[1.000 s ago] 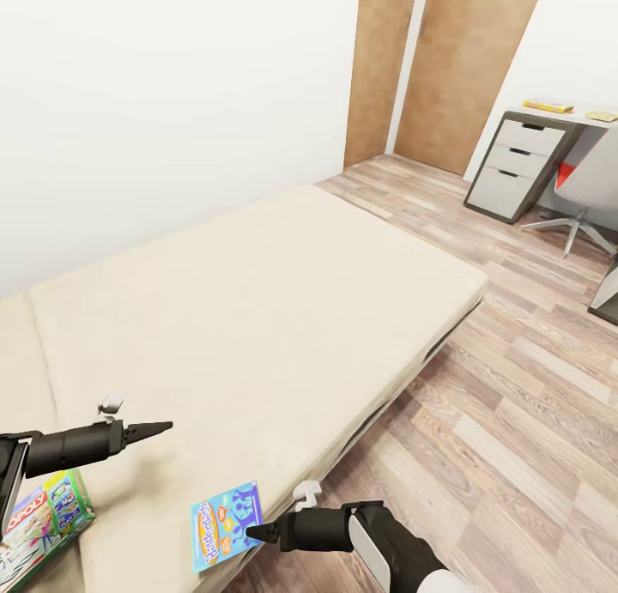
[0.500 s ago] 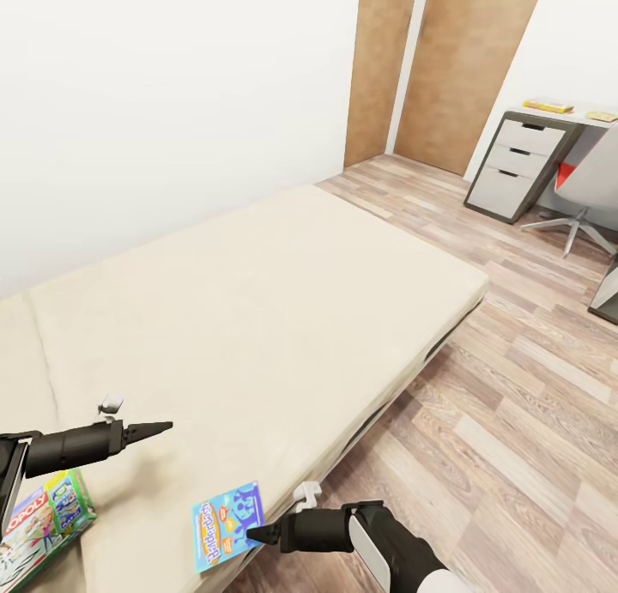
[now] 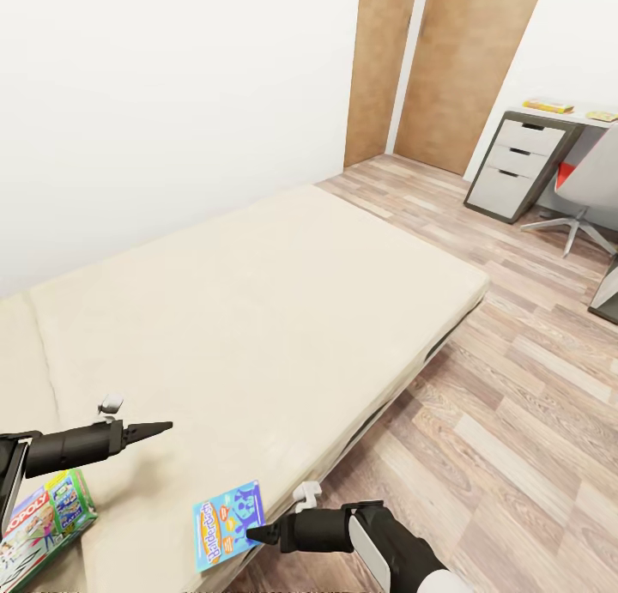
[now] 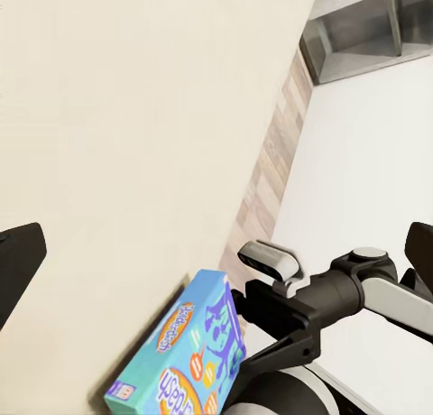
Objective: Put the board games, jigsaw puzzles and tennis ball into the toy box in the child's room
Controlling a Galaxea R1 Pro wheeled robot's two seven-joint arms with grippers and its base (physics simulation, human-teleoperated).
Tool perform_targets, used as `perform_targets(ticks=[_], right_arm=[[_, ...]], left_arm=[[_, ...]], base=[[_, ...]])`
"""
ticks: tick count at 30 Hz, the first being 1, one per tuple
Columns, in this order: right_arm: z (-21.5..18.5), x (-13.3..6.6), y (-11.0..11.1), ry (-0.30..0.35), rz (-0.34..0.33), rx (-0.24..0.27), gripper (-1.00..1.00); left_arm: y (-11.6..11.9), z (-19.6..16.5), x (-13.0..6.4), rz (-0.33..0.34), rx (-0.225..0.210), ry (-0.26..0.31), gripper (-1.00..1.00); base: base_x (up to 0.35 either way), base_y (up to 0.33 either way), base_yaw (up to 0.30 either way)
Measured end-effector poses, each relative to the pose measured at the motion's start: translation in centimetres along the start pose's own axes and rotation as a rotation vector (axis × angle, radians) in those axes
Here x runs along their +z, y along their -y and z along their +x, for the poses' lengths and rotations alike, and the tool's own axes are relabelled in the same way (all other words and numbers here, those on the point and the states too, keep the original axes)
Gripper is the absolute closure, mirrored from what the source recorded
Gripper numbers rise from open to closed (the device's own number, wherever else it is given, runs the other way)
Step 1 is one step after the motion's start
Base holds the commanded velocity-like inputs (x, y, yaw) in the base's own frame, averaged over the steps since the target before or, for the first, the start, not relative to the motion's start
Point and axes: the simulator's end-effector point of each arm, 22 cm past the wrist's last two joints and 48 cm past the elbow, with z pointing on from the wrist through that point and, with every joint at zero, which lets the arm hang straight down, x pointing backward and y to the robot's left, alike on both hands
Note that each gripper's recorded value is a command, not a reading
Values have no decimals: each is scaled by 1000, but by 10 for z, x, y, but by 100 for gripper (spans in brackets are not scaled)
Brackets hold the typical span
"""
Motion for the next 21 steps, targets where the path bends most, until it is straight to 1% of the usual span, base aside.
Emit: perform_targets(ticks=[2,14,21], right_arm=[[-2,0,-2,8,-7,6,-100],[-2,0,-2,8,-7,6,-100],[0,0,0,0,-1,1,-100]], left_arm=[[0,0,0,0,0,0,-100],[0,0,0,0,0,0,-100],[0,0,0,0,0,0,-100]], base=[[-61,0,0],[-8,0,0],[0,43,0]])
